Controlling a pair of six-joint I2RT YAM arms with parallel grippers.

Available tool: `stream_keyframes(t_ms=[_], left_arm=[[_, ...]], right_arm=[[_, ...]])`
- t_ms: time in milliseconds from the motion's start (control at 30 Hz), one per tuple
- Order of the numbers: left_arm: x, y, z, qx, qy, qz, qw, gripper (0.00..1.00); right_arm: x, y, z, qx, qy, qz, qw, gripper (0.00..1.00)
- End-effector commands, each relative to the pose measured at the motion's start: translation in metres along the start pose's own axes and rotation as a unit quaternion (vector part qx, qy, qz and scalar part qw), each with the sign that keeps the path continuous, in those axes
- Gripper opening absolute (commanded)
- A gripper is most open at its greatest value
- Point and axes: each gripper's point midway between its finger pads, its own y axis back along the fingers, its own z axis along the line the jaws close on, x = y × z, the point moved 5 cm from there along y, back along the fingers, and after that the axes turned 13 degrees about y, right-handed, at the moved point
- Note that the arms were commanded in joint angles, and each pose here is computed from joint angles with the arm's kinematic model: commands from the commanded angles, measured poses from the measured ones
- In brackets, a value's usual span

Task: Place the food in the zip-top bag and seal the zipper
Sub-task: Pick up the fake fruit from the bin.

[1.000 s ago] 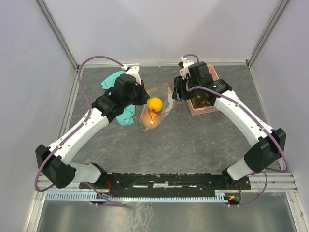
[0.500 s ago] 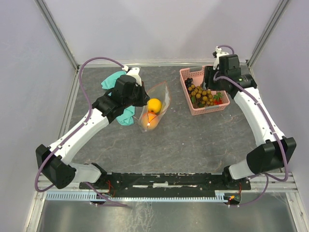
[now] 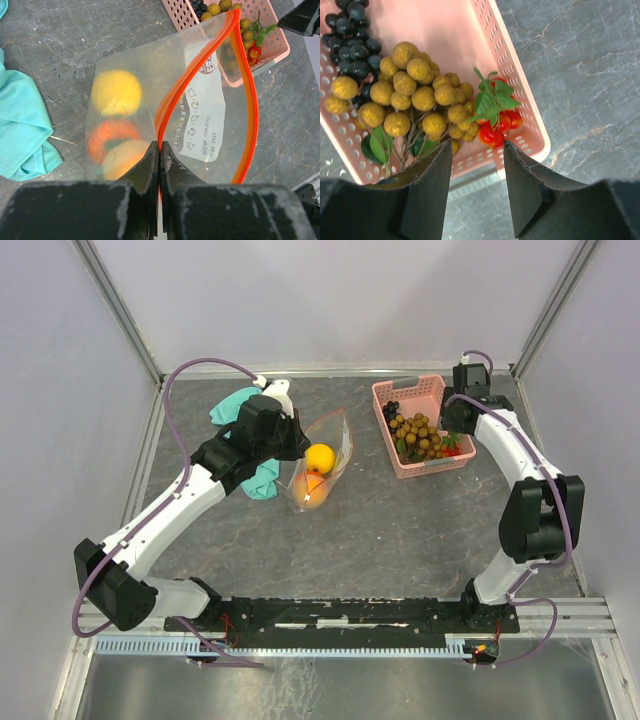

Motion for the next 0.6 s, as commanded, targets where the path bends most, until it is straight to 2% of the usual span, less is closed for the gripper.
stream_keyframes(t_ms=[0, 567], left_arm=[[-0.012, 0.007, -0.01, 0.025, -0.006, -0.02, 0.999, 0.03], [-0.009, 0.007, -0.01, 0.024, 0.006, -0.014, 1.0, 0.03]], right_arm=[[-0.016, -0.025, -0.008, 0.044, -0.025, -0.035, 0.998, 0.53], [-0.017, -0.103, -0.017, 0.066, 0.002, -0.013, 0.998, 0.49]])
